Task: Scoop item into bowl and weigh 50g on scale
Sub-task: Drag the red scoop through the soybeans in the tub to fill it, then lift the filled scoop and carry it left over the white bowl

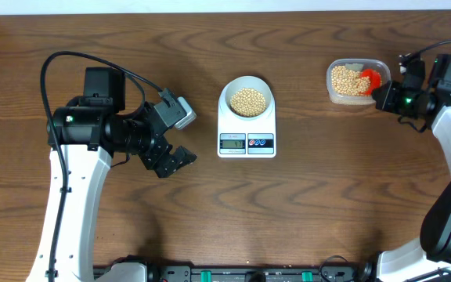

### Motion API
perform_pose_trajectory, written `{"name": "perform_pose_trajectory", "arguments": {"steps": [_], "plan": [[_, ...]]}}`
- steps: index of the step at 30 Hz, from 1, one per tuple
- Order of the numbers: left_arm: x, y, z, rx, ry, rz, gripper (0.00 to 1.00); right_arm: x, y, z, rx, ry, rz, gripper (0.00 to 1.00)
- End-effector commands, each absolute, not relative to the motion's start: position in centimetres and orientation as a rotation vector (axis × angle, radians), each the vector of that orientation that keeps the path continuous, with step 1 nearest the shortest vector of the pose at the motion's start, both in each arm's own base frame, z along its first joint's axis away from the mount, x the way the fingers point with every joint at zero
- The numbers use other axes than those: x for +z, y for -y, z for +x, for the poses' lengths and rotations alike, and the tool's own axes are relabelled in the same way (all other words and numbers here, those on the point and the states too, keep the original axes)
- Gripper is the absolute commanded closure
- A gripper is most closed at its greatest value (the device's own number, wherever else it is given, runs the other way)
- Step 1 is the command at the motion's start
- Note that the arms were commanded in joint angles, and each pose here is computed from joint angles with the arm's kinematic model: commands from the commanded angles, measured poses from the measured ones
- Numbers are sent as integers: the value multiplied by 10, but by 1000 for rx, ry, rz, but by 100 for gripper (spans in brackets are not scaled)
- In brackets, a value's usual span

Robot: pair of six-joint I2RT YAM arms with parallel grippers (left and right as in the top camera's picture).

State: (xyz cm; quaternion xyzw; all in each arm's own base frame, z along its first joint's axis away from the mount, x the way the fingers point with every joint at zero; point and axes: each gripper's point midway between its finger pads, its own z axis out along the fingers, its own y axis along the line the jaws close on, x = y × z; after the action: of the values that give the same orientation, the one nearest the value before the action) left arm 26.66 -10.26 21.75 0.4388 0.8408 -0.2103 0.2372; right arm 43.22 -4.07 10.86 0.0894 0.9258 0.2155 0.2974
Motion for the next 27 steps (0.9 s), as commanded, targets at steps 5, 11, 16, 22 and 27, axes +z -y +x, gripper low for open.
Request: {"name": "perform_pose_trajectory", "arguments": {"steps": [5,11,16,22,27], "plan": [[217,101,266,-570,-2300,1212,5,128,42,428,745,-2387,311,99],[217,101,266,-569,-2301,1212,5,134,44,426,820,-2355,331,99],[217,101,266,-570,-2301,1212,5,139,47,424,887,-2329,395,99],[217,101,266,-569,-2301,1212,5,147,42,424,956,-2296,368,99],[217,101,266,-570,-2301,1212,5,159,32,428,1034,-2244,324,99]]}}
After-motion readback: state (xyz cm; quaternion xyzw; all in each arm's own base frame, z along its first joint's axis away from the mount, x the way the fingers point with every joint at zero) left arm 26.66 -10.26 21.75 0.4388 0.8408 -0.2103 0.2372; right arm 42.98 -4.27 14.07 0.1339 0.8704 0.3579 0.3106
